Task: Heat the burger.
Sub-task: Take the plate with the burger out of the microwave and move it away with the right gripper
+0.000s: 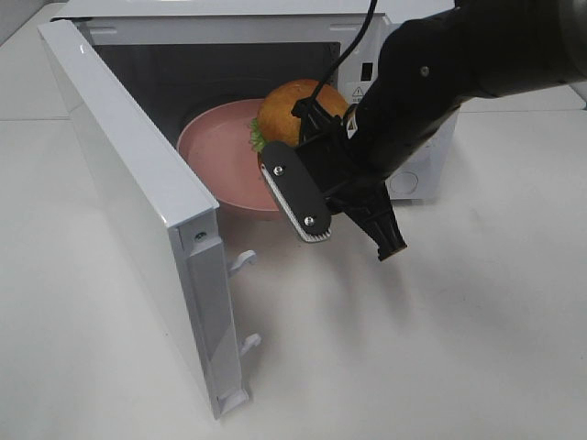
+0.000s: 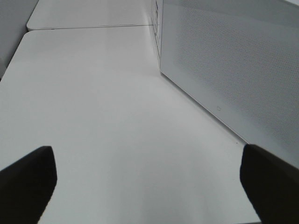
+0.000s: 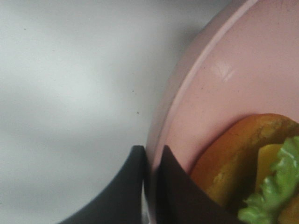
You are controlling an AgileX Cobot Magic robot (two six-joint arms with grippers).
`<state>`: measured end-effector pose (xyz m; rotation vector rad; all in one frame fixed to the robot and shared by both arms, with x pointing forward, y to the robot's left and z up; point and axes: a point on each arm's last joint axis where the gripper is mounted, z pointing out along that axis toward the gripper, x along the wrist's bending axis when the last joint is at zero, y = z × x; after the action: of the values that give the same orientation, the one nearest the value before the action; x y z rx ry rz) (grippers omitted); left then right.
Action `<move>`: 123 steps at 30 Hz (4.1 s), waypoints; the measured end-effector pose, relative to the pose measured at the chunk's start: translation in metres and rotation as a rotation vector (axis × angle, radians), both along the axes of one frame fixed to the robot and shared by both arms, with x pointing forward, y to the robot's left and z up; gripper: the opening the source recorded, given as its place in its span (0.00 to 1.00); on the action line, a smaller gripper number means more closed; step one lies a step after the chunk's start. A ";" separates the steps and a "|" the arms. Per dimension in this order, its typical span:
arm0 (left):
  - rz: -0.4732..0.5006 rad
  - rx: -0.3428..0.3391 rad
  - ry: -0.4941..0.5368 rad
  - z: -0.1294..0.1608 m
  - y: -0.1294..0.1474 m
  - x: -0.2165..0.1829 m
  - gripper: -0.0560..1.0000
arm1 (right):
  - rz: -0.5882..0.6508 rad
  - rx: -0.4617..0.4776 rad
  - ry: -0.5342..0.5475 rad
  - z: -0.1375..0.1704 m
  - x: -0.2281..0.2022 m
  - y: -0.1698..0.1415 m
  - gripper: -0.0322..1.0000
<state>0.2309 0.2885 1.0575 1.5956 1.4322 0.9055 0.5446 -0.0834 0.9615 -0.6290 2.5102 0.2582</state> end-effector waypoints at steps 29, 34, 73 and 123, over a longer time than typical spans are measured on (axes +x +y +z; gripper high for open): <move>0.000 0.000 0.000 0.000 0.000 0.000 0.99 | -0.026 0.037 -0.042 0.013 -0.088 -0.065 0.07; 0.000 0.000 0.000 0.000 0.000 0.000 0.99 | -0.049 0.044 -0.056 0.017 -0.106 -0.078 0.06; 0.000 0.000 0.000 0.000 0.000 0.000 0.99 | -0.624 0.092 0.005 0.030 -0.187 -0.163 0.06; 0.000 0.000 0.000 0.000 0.000 0.000 0.99 | -1.459 0.070 0.056 -0.015 -0.130 -0.147 0.08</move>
<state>0.2309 0.2885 1.0575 1.5956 1.4322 0.9055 0.4142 -0.2301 0.9464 1.2465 2.3232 -0.1933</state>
